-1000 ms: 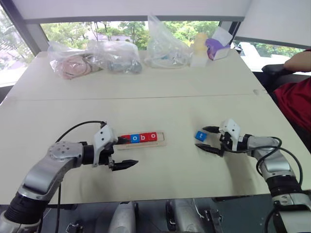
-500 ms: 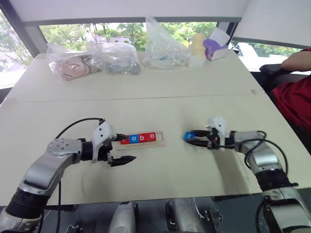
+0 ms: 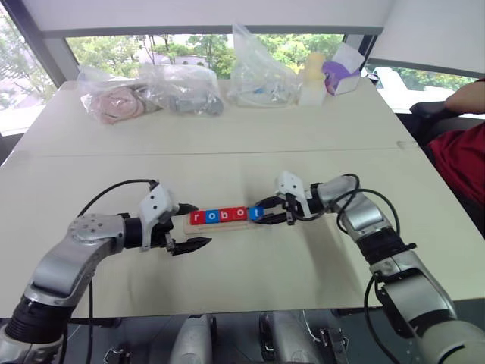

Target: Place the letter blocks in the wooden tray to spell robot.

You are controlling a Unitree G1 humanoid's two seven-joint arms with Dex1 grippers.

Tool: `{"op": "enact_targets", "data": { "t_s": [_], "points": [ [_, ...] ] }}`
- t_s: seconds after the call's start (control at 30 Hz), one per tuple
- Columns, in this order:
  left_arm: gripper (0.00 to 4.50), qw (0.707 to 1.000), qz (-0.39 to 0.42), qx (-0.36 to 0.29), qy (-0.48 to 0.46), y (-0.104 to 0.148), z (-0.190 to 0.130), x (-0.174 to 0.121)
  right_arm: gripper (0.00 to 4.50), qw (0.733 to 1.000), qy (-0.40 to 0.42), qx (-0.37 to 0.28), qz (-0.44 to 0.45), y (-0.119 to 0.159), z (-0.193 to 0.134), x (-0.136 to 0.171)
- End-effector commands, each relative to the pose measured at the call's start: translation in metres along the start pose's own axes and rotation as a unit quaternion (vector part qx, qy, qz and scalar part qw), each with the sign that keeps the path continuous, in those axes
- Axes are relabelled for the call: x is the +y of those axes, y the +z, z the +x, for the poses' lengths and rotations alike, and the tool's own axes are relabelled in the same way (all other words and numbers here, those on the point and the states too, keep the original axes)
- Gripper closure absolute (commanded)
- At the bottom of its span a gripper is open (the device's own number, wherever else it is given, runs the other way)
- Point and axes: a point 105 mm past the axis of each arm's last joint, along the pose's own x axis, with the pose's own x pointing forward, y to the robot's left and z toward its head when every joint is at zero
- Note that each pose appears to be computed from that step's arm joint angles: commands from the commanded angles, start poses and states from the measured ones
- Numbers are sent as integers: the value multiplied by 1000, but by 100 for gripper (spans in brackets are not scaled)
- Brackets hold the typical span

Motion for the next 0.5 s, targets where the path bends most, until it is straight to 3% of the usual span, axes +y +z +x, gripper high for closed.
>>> {"op": "enact_targets", "data": {
  "t_s": [0.03, 0.5],
  "points": [
    [0, 1000, 16, -15, 3, 9, -2, -3, 331, 1000, -7, -4, -18, 8, -2, -8],
    [0, 1000, 14, -17, 4, 9, 1, -3, 331, 1000, -2, -4, -18, 6, 7, -10]
  ]
}}
